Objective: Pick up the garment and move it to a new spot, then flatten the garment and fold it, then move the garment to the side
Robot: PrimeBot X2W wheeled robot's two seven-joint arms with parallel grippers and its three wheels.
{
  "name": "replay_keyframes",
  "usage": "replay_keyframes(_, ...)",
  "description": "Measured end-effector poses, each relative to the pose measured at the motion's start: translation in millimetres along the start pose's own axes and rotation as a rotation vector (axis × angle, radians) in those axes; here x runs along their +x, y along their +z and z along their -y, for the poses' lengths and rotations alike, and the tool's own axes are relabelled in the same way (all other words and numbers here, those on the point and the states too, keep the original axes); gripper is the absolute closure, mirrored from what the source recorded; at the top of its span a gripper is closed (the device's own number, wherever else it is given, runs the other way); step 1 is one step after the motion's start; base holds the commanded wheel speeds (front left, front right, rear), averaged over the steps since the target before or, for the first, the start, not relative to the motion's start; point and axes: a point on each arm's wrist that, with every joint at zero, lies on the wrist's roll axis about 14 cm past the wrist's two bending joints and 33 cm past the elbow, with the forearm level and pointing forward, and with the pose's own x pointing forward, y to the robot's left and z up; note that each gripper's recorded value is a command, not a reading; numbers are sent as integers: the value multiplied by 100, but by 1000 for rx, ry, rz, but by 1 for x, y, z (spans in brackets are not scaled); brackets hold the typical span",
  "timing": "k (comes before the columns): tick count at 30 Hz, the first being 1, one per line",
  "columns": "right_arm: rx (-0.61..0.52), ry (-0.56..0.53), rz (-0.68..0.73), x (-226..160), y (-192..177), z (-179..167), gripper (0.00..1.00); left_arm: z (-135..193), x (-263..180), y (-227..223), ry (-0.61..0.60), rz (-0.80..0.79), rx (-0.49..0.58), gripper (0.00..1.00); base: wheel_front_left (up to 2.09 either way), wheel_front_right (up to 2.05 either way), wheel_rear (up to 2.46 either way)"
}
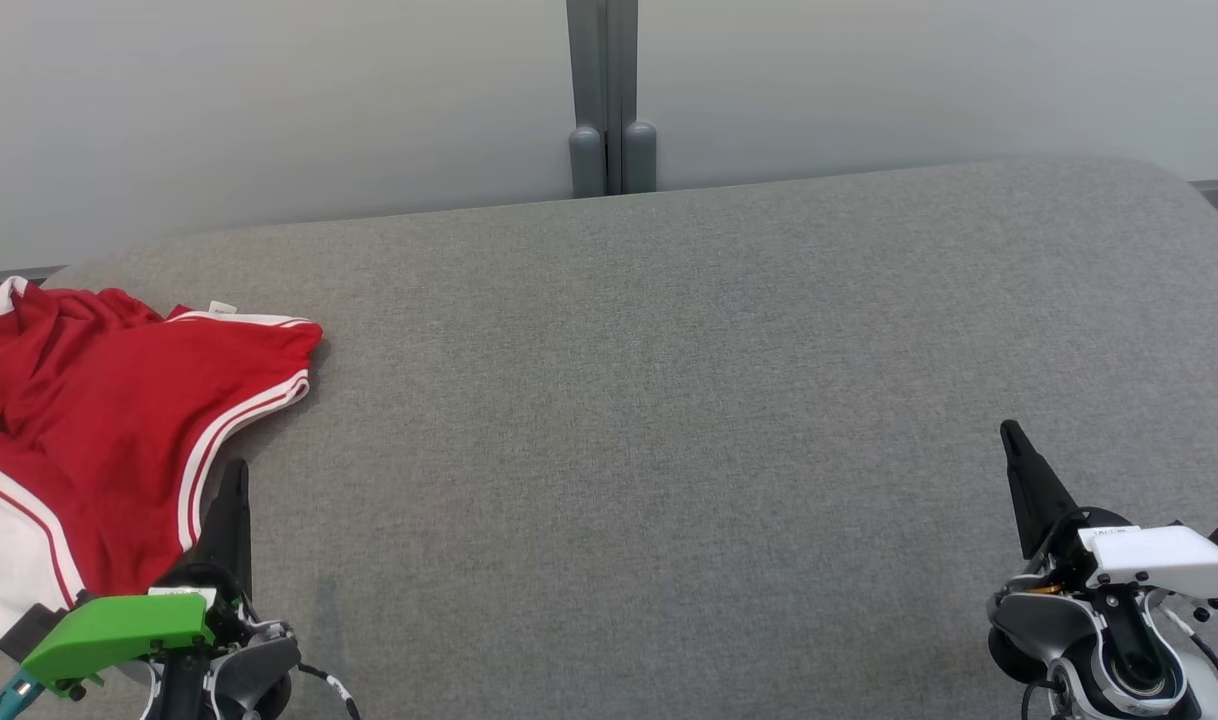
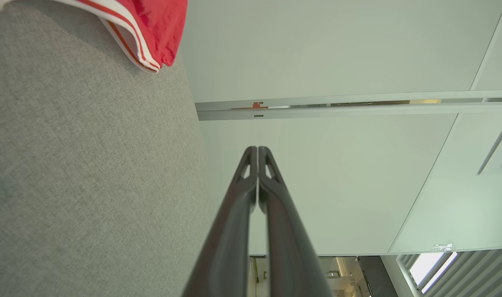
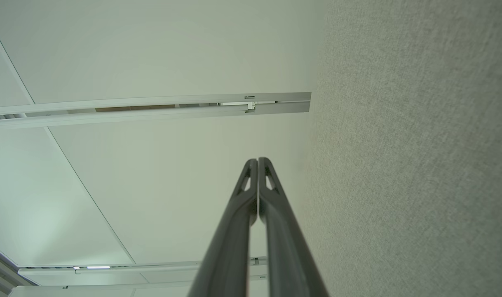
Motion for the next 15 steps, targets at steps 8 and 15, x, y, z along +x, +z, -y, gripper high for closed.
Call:
replay_keyframes(8, -4, -48, 10, -7, -1, 16, 0, -14, -7, -2, 42, 7, -3, 0, 0, 0, 0)
replay_keyframes(15, -128, -53, 20, -6, 0, 16, 0, -14, -8, -2, 43, 21, 60, 0, 0, 0, 0)
